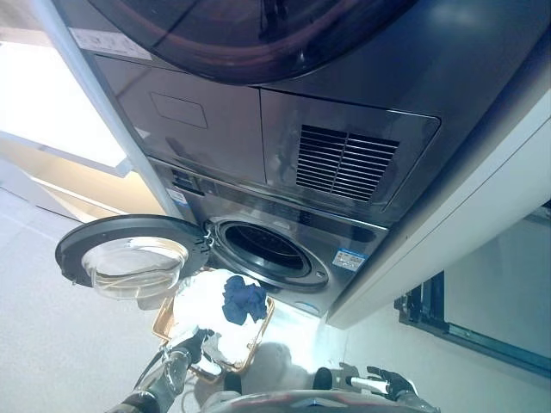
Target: Put the clothes in the basket into the washing machine.
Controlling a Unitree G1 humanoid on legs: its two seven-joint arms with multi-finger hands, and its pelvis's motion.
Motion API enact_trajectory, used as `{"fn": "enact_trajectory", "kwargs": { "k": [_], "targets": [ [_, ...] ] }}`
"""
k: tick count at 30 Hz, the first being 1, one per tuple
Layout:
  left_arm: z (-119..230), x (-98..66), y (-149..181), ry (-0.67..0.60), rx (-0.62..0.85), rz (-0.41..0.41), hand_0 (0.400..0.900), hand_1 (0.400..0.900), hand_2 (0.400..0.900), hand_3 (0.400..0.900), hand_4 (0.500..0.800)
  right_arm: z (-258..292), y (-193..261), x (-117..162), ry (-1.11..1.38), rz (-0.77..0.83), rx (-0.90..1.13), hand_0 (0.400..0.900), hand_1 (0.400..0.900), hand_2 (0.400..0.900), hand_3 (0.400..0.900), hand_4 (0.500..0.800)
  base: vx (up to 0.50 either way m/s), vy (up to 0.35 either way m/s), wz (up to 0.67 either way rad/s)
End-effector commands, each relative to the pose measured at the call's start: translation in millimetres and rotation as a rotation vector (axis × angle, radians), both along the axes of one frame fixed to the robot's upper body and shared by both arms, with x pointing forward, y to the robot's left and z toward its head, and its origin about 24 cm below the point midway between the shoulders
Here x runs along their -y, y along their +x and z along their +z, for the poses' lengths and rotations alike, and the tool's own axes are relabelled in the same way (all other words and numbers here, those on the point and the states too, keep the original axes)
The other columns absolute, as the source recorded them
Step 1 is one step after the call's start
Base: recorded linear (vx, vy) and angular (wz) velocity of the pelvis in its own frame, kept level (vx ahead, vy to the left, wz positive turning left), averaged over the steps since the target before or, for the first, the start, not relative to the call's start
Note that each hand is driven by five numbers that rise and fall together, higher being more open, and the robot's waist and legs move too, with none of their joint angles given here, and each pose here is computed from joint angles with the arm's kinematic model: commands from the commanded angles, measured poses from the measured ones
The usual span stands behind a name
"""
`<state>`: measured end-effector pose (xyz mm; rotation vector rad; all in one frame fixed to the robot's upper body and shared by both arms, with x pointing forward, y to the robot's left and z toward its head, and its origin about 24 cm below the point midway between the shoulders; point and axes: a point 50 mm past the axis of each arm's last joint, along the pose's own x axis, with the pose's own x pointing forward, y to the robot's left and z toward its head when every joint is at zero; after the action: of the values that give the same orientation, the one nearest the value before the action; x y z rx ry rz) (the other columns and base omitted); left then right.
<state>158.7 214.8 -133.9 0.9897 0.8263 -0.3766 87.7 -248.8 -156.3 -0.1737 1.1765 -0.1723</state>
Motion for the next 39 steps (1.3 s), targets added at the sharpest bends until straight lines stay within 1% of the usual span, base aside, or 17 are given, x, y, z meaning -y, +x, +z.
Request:
{"fn": "enact_trajectory", "kwargs": {
  "k": [1,2,3,5,6,8,10,12,14,17,20,26,31,35,39],
  "targets": [
    [51.3,-5.3,85.6,0.164,0.337,-0.166,0.900,0.900,0.900,0.900,0.800,19.4,60.2,0.5,-0.045,0.008,0.206,0.900,0.900,0.900,0.900,0.800,-0.384,0.033,-0.28],
    [61.6,-1.9,99.2,0.198,0.397,-0.216,0.900,0.900,0.900,0.900,0.800,24.6,71.3,2.4,-0.055,-0.004,0.246,0.900,0.900,0.900,0.900,0.800,-0.266,0.026,-0.18],
    [68.8,-0.5,108.8,0.225,0.434,-0.239,0.900,0.900,0.900,0.900,0.800,27.8,78.1,3.1,-0.061,-0.013,0.271,0.900,0.900,0.900,0.900,0.800,-0.160,0.011,-0.07],
    [78.0,1.5,122.3,0.282,0.478,-0.257,0.900,0.900,0.900,0.900,0.800,31.2,85.0,4.8,-0.081,-0.036,0.295,0.900,0.900,0.900,0.900,0.800,-0.066,0.010,-0.03],
    [84.5,3.1,130.1,0.326,0.512,-0.286,0.900,0.900,0.900,0.900,0.800,33.2,87.9,7.2,-0.098,-0.061,0.307,0.900,0.900,0.900,0.900,0.800,-0.078,0.024,-0.10],
    [103.8,2.5,149.0,0.372,0.589,-0.298,0.900,0.900,0.900,0.900,0.800,39.2,97.7,10.3,-0.119,-0.080,0.347,0.900,0.900,0.900,0.900,0.800,-0.112,0.021,-0.13],
    [123.6,2.3,165.5,0.433,0.661,-0.334,0.900,0.900,0.900,0.900,0.800,42.7,102.1,12.3,-0.132,-0.094,0.370,0.900,0.900,0.900,0.900,0.800,-0.077,0.002,-0.03],
    [145.8,-2.8,181.0,0.490,0.721,-0.347,0.900,0.900,0.900,0.900,0.800,47.4,107.2,16.4,-0.145,-0.111,0.399,0.900,0.900,0.900,0.900,0.800,-0.062,-0.003,0.00],
    [161.9,-3.3,191.4,0.536,0.774,-0.359,0.900,0.900,0.900,0.900,0.800,48.3,107.6,17.4,-0.145,-0.125,0.409,0.900,0.900,0.900,0.900,0.800,-0.040,-0.017,0.01],
    [179.7,-6.5,201.0,0.573,0.832,-0.350,0.900,0.900,0.900,0.900,0.800,48.0,107.5,11.9,-0.140,-0.113,0.429,0.900,0.900,0.900,0.900,0.800,-0.029,-0.001,-0.07],
    [199.9,-5.7,212.3,0.612,0.890,-0.344,0.900,0.900,0.900,0.900,0.800,52.2,114.3,8.3,-0.128,-0.119,0.472,0.900,0.900,0.900,0.900,0.800,-0.012,-0.003,-0.01],
    [227.9,-7.8,225.6,0.651,0.931,-0.347,0.900,0.900,0.900,0.900,0.800,61.8,128.9,5.0,-0.111,-0.126,0.539,0.900,0.900,0.900,0.900,0.800,-0.008,0.000,-0.03],
    [237.7,-13.7,228.9,0.681,0.933,-0.341,0.900,0.900,0.900,0.900,0.800,65.2,130.4,9.0,-0.105,-0.141,0.561,0.900,0.900,0.900,0.900,0.800,-0.002,-0.009,0.02],
    [252.6,-25.7,231.6,0.699,0.944,-0.312,0.900,0.900,0.900,0.900,0.800,72.9,138.3,12.9,-0.097,-0.171,0.608,0.900,0.900,0.900,0.900,0.800,0.000,0.000,0.00],
    [260.5,-28.8,233.3,0.704,0.957,-0.297,0.900,0.900,0.900,0.900,0.800,74.6,139.5,13.7,-0.088,-0.200,0.625,0.900,0.900,0.900,0.900,0.800,0.068,0.004,-0.05]
  ]
}}
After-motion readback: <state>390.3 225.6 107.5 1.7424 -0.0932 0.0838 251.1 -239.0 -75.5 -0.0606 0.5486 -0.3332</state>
